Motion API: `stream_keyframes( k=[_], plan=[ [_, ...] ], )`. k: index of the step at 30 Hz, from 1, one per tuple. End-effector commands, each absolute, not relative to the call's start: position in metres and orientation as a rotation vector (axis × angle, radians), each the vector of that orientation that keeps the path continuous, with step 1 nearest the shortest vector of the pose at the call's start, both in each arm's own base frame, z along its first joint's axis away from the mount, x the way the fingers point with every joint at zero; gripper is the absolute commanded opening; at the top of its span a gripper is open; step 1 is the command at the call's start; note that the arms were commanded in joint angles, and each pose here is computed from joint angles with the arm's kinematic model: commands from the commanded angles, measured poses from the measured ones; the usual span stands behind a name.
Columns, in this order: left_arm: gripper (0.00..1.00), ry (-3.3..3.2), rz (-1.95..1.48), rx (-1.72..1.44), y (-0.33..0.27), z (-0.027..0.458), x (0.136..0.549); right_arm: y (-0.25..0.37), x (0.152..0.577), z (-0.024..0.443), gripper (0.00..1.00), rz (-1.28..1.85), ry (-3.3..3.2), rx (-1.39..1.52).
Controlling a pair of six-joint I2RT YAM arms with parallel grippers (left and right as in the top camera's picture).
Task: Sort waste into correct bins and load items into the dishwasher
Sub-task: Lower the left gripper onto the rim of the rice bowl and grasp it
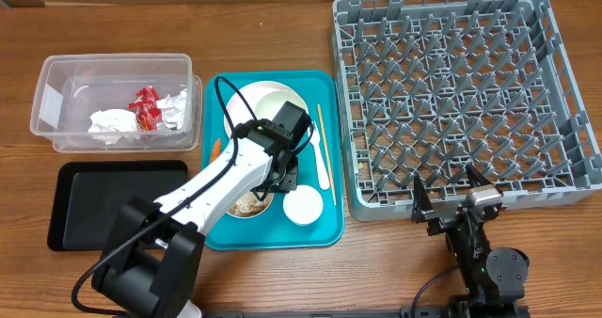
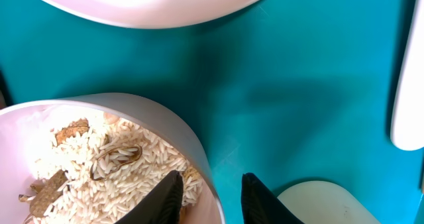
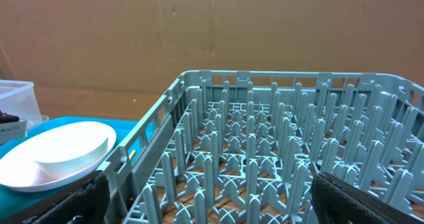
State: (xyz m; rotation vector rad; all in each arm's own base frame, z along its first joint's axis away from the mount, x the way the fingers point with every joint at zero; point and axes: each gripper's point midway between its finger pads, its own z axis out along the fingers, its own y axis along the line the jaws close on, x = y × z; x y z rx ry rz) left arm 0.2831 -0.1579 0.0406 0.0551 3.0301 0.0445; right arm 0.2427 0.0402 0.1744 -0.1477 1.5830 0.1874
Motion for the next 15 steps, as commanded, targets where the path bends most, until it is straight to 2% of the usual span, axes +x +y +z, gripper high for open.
stream_keyframes(
  k=[1, 8, 15],
  plan=[
    [0.31, 3.040, 0.048, 0.080, -0.1564, 0.0379, 0.2806, 0.0376, 0.2433, 0.1723, 1.00, 0.173, 1.580, -0.140],
    [0.33, 3.059, 0.065, 0.053, -0.1529, 0.0346, 0.2750, 0.0376, 0.2433, 0.1723, 1.00, 0.173, 1.580, -0.140],
    [0.31, 3.057, 0.063, 0.047, -0.1531, 0.0340, 0.2754, 0.0376, 0.2433, 0.1723, 1.00, 0.173, 1.580, -0.140]
  ],
)
